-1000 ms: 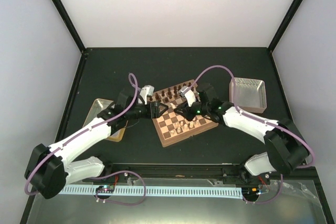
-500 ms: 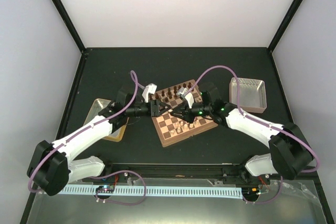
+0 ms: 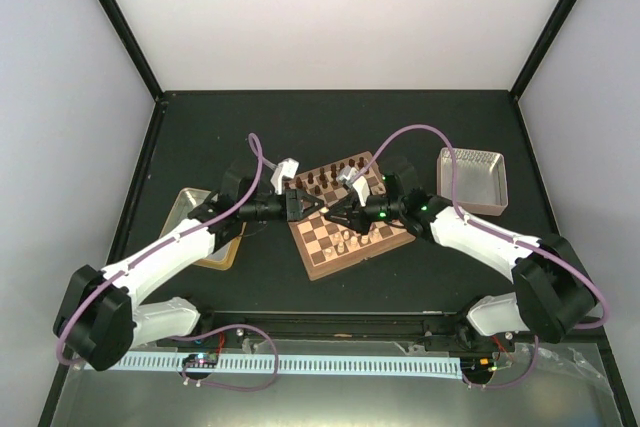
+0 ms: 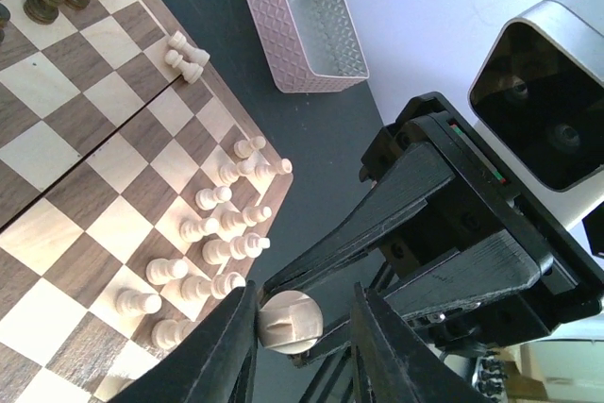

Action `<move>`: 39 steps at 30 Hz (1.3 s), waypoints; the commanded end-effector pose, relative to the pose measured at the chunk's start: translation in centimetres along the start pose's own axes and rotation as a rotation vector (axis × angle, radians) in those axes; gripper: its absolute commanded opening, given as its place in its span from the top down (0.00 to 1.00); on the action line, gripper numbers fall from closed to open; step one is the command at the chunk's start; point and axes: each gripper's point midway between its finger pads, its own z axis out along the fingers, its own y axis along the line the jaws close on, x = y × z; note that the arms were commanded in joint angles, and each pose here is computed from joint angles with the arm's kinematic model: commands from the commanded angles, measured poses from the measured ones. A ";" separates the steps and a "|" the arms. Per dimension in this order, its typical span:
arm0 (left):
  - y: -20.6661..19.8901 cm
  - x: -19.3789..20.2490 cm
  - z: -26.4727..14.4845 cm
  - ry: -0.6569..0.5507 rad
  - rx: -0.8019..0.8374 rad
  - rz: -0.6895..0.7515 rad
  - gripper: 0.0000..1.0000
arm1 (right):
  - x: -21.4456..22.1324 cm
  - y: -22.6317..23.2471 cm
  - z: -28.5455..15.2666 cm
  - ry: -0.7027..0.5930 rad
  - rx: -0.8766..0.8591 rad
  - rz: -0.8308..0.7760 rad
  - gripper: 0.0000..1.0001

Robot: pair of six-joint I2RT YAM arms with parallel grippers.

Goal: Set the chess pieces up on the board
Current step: Place the chess piece on the chessboard.

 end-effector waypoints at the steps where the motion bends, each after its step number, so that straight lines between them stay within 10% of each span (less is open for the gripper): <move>1: -1.2 0.3 0.3 0.032 0.072 0.029 0.71 | -0.6 0.5 -0.2 -0.027 -0.012 -0.036 0.86; 11: -1.0 0.3 0.6 0.037 0.077 0.037 0.90 | -0.5 0.6 -0.3 -0.026 -0.008 -0.030 0.83; 21: 0.6 -0.3 0.1 -0.019 -0.037 0.108 0.90 | -0.1 -2.2 -2.5 -0.055 0.227 0.082 0.34; 32: -2.3 0.4 3.7 0.008 -0.217 0.418 0.88 | 2.7 -11.0 -21.3 -0.398 1.303 0.486 0.28; 39: -4.0 2.9 9.8 0.114 -0.300 0.628 0.88 | 4.7 -8.8 -27.9 -0.635 1.450 0.616 0.28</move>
